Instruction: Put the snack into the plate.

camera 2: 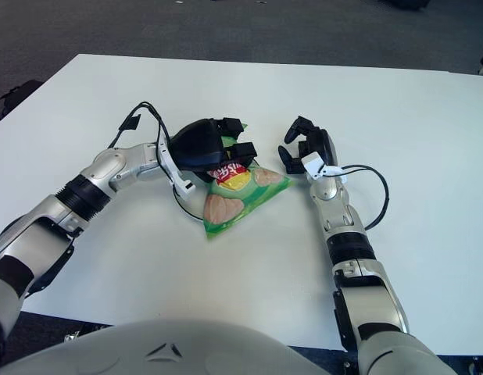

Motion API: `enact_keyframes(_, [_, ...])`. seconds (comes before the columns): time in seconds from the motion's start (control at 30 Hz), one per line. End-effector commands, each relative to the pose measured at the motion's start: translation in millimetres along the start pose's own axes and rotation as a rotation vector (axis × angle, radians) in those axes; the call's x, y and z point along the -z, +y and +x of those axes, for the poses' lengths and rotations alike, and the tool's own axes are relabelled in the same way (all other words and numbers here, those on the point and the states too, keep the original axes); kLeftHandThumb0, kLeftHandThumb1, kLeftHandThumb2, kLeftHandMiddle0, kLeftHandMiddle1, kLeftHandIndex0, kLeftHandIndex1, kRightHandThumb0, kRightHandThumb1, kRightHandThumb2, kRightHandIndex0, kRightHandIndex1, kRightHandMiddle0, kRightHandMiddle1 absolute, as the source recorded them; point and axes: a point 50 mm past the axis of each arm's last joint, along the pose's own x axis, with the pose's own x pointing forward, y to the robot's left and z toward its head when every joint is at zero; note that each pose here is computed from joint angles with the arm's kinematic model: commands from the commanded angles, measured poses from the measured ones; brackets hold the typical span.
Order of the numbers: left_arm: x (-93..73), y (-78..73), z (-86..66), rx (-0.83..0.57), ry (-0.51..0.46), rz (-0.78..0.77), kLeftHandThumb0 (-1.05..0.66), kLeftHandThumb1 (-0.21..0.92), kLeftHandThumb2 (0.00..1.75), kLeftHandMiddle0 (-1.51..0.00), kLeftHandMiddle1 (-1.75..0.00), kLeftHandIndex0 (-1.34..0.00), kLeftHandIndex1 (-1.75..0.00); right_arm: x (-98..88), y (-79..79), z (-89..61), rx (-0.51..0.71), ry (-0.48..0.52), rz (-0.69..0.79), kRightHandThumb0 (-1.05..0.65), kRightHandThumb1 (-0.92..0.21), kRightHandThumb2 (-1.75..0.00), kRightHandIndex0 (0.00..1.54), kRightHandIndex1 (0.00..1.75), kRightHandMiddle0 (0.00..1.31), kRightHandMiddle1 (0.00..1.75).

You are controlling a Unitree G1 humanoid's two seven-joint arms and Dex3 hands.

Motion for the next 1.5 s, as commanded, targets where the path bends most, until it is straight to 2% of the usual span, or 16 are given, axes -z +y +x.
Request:
enact_keyframes(0.0, [1.2, -20.6, -19.7, 0.189, -0.004, -0.059, 0.21, 0.28, 1.31, -0.61, -1.70, -0.29, -1.58, 39.4, 20.7, -29.5, -0.104, 0.184, -0.048, -0.51, -0.24, -1.41, 1.27, 1.75, 0.68, 1.75])
enact_keyframes(0.03, [2.3, -18.9, -20.7, 0.197, -0.005, -0.070, 0.28, 0.37, 1.19, -0.56, -1.69, -0.18, -1.48, 39.4, 20.7, -29.5, -0.104, 0.184, -0.049, -0.52, -0.24, -1.41, 1.27, 1.75, 0.68, 1.75])
enact_keyframes(0.07, [5.5, -8.0, -22.1, 0.215, -0.008, -0.087, 0.32, 0.43, 1.11, -0.53, -1.68, -0.12, -1.42, 39.5, 20.6, -29.5, -0.105, 0.184, -0.052, -0.52, -0.24, -1.41, 1.27, 1.75, 0.68, 1.75])
enact_keyframes(0.1, [7.2, 0.1, -23.2, 0.228, -0.013, -0.100, -0.02, 0.40, 1.06, -0.41, -1.66, -0.07, -1.29, 39.5, 20.6, -29.4, -0.105, 0.185, -0.053, -0.52, -0.24, -1.41, 1.27, 1.75, 0.68, 1.75])
enact_keyframes(0.13, [8.3, 9.5, -23.3, 0.244, -0.019, -0.114, -0.14, 0.39, 1.04, -0.36, -1.66, -0.06, -1.25, 39.5, 20.6, -29.4, -0.106, 0.185, -0.055, -0.52, -0.24, -1.41, 1.27, 1.75, 0.68, 1.75])
enact_keyframes(0.17, [8.6, 15.4, -23.4, 0.256, -0.025, -0.126, -0.33, 0.38, 1.00, -0.25, -1.55, -0.04, -1.15, 39.5, 20.6, -29.3, -0.107, 0.185, -0.055, -0.52, -0.24, -1.42, 1.27, 1.75, 0.68, 1.75])
enact_keyframes(0.2, [8.6, 20.0, -22.8, 0.271, -0.030, -0.141, -0.40, 0.38, 0.99, -0.21, -1.51, -0.03, -1.12, 39.5, 20.6, -29.3, -0.108, 0.185, -0.056, -0.52, -0.24, -1.42, 1.28, 1.75, 0.68, 1.75])
enact_keyframes(0.27, [8.3, 23.9, -21.6, 0.300, -0.044, -0.174, -0.60, 0.42, 0.90, -0.10, -1.13, -0.01, -0.94, 39.2, 20.3, -29.1, -0.111, 0.183, -0.056, -0.52, -0.23, -1.42, 1.28, 1.75, 0.68, 1.75])
enact_keyframes(0.43, [10.1, 28.7, -20.8, 0.316, -0.051, -0.228, -0.79, 0.52, 0.76, -0.02, -0.72, 0.00, -0.69, 39.7, 20.0, -28.8, -0.115, 0.183, -0.060, -0.52, -0.23, -1.42, 1.28, 1.75, 0.68, 1.75])
enact_keyframes(0.5, [14.2, 41.4, -20.3, 0.293, -0.051, -0.285, -0.83, 0.56, 0.71, -0.01, -0.61, 0.00, -0.60, 41.2, 19.4, -27.2, -0.113, 0.193, -0.059, -0.52, -0.23, -1.42, 1.29, 1.75, 0.68, 1.75])
enact_keyframes(0.53, [15.4, 46.0, -20.6, 0.285, -0.053, -0.311, -0.86, 0.61, 0.66, -0.01, -0.49, 0.00, -0.51, 41.5, 19.2, -26.6, -0.112, 0.196, -0.057, -0.51, -0.24, -1.41, 1.30, 1.75, 0.68, 1.75])
enact_keyframes(0.73, [16.9, 55.7, -23.1, 0.300, -0.067, -0.475, -0.96, 0.70, 0.55, 0.00, -0.12, 0.00, -0.17, 46.8, 20.5, -22.1, -0.108, 0.221, -0.043, -0.51, -0.25, -1.40, 1.32, 1.75, 0.67, 1.75])
enact_keyframes(0.87, [18.4, 61.2, -24.4, 0.331, -0.080, -0.571, -0.99, 0.71, 0.52, 0.00, -0.02, 0.00, -0.04, 51.1, 24.1, -23.2, -0.110, 0.230, -0.037, -0.51, -0.25, -1.40, 1.32, 1.75, 0.67, 1.75])
enact_keyframes(1.13, [18.9, 66.8, -25.3, 0.345, -0.109, -0.719, -0.97, 0.67, 0.49, 0.00, 0.00, 0.00, 0.00, 49.8, 22.7, -24.6, -0.093, 0.171, -0.060, -0.51, -0.26, -1.39, 1.32, 1.75, 0.66, 1.75])
enact_keyframes(1.27, [19.7, 68.5, -25.8, 0.295, -0.127, -0.793, -0.96, 0.67, 0.46, 0.00, 0.00, 0.00, 0.00, 47.7, 22.9, -24.9, -0.103, 0.153, -0.069, -0.50, -0.27, -1.37, 1.32, 1.75, 0.65, 1.75])
enact_keyframes(1.47, [30.5, 69.5, -42.5, 0.159, -0.160, -0.934, -0.92, 0.72, 0.39, 0.00, 0.00, 0.00, 0.00, 46.6, 22.3, -25.6, -0.129, 0.161, -0.076, -0.50, -0.27, -1.38, 1.30, 1.75, 0.66, 1.75])
